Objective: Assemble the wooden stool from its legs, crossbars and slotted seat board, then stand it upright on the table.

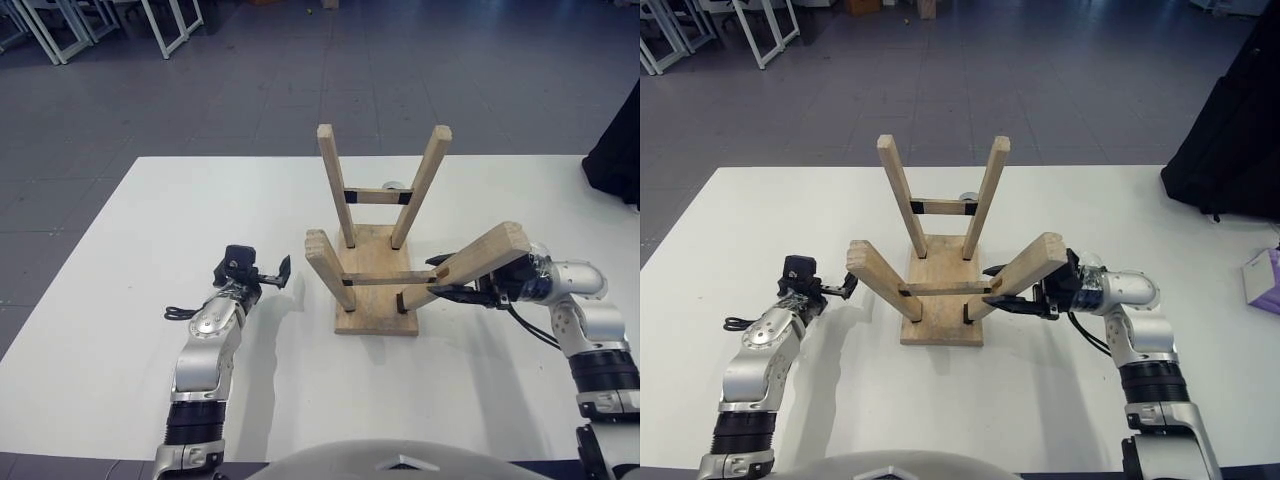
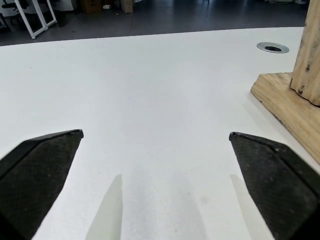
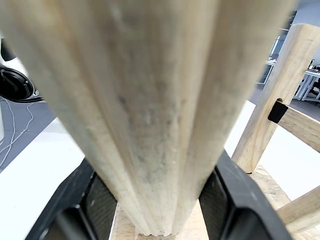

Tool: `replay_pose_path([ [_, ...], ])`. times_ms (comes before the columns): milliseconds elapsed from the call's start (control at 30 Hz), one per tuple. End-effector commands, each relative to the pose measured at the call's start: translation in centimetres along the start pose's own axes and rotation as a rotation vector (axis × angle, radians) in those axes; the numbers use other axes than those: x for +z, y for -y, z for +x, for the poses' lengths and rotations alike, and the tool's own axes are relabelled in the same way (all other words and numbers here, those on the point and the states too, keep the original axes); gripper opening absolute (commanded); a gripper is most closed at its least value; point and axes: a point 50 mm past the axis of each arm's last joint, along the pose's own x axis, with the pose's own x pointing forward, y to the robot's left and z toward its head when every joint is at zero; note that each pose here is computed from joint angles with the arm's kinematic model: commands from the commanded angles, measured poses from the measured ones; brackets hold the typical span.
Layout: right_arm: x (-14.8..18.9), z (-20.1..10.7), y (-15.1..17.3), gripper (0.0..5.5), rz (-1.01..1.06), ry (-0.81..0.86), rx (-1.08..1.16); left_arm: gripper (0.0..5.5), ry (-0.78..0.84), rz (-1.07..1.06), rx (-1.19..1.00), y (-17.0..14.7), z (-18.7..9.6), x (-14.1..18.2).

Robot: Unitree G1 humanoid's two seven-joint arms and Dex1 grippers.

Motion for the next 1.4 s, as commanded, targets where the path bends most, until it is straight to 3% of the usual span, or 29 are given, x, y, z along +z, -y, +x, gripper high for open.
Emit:
replay_pose_path([
  [33, -0.7, -0.3, 0.2, 2.04, -0.003, -0.025, -0.022, 5.5, 0.005, 0.019, -0.011, -0.1, 0.4, 0.3],
  [300, -1.8, 1.8, -0.6, 2.04, 0.006, -0.086, -0.084, 5.5, 0.008, 0.015, -0.003, 0.0, 0.4, 0.1],
  [467, -1.9, 4.1, -0.2, 2.04, 0.062, -0.106, -0.241, 5.5, 0.004, 0.013, -0.006, 0.2, 0.3, -0.1],
  [700, -1.2, 5.0, 1.3, 2.04, -0.052, -0.246, -0.449, 5.5, -0.006, 0.009, -0.006, 0.5, 0.1, -0.4],
  [1400, -1.5, 5.2, 1.1, 2.04, 0.164, -0.469, -0.378, 5.5, -0.035, -0.023, -0.024, 1.7, -0.6, -1.1],
])
